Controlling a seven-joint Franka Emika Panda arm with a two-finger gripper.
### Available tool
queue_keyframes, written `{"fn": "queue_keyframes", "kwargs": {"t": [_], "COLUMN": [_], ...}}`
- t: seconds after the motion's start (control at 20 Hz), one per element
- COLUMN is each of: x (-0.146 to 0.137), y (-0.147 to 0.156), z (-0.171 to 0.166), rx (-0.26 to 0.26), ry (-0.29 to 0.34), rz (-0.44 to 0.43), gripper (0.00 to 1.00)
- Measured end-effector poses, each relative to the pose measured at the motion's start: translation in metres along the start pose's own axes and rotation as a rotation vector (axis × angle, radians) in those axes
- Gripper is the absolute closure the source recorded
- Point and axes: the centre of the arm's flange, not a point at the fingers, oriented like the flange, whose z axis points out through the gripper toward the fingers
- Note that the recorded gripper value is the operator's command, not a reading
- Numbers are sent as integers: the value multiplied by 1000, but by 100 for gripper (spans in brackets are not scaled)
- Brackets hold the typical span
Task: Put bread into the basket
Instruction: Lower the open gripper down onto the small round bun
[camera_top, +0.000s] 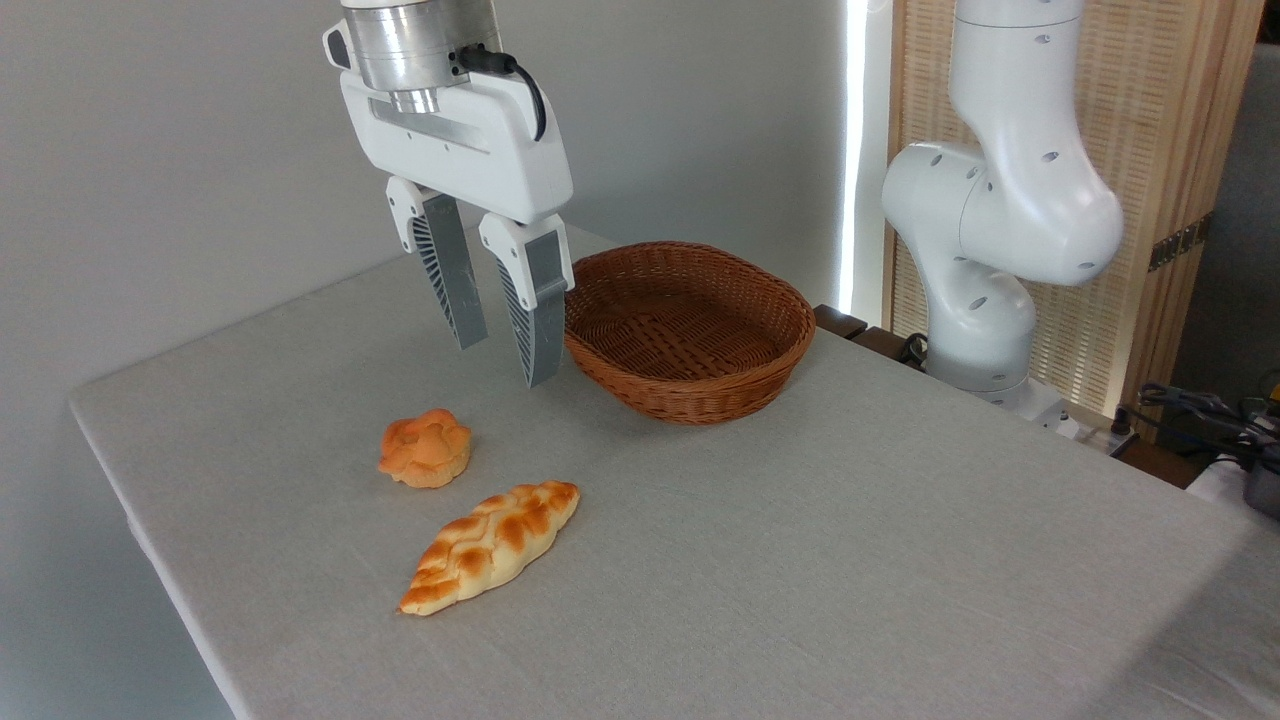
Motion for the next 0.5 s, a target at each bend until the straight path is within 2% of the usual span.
{"fn": "queue_keyframes", "kwargs": {"t": [0.5], "x": [1], "y": [-1], "z": [4], "rx": [-4], "ry": [-5], "rz": [0], "gripper": [0]}}
